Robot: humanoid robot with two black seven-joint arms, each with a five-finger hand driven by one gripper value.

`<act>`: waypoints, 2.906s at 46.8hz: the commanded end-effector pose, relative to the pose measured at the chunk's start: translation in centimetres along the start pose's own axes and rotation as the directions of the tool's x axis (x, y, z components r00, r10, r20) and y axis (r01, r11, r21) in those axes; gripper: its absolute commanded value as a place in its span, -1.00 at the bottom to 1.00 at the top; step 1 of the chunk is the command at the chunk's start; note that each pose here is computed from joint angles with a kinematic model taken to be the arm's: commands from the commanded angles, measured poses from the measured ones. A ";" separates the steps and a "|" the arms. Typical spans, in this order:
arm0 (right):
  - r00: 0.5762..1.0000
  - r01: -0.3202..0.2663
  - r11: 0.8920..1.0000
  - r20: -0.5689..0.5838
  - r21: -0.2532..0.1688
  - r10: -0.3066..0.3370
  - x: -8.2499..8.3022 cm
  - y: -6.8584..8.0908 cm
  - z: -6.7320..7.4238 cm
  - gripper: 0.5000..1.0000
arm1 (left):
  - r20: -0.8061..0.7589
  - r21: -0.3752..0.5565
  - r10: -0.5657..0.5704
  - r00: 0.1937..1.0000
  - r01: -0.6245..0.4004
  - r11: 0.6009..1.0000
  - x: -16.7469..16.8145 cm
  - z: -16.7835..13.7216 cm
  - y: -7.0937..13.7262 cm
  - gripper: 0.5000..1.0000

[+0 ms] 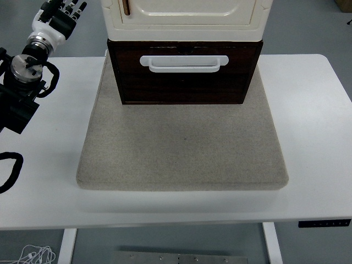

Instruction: Open the drawer under the combination cabinet

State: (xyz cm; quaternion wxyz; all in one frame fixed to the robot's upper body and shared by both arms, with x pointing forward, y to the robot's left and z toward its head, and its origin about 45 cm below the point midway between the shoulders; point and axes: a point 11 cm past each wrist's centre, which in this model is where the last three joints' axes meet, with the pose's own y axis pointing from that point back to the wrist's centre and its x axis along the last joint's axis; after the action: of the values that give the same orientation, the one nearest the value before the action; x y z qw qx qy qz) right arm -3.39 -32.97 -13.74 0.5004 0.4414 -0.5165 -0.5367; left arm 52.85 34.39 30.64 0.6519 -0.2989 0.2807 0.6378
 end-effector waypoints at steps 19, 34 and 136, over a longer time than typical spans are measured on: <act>1.000 0.000 1.000 0.000 0.000 0.000 0.0 0.0 0.0 0.70 | 0.027 0.013 0.009 1.000 -0.009 1.000 0.3 -0.3 0.1 1.00; 1.000 -0.001 1.000 0.000 0.000 0.001 0.0 0.0 0.0 0.70 | 0.033 -0.004 0.010 0.999 -0.010 1.000 0.4 0.6 -0.1 1.00; 1.000 0.000 1.000 0.000 0.000 0.000 0.0 0.0 0.0 0.71 | 0.617 0.779 -0.762 -0.199 0.297 0.553 -28.4 -8.8 10.5 1.00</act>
State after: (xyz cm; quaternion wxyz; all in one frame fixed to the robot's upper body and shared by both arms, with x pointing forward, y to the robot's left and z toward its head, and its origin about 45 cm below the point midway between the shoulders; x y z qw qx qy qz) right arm -3.38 -32.97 -13.74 0.5005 0.4413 -0.5166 -0.5366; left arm 41.54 8.99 46.39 0.9132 0.1950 -0.2648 0.2408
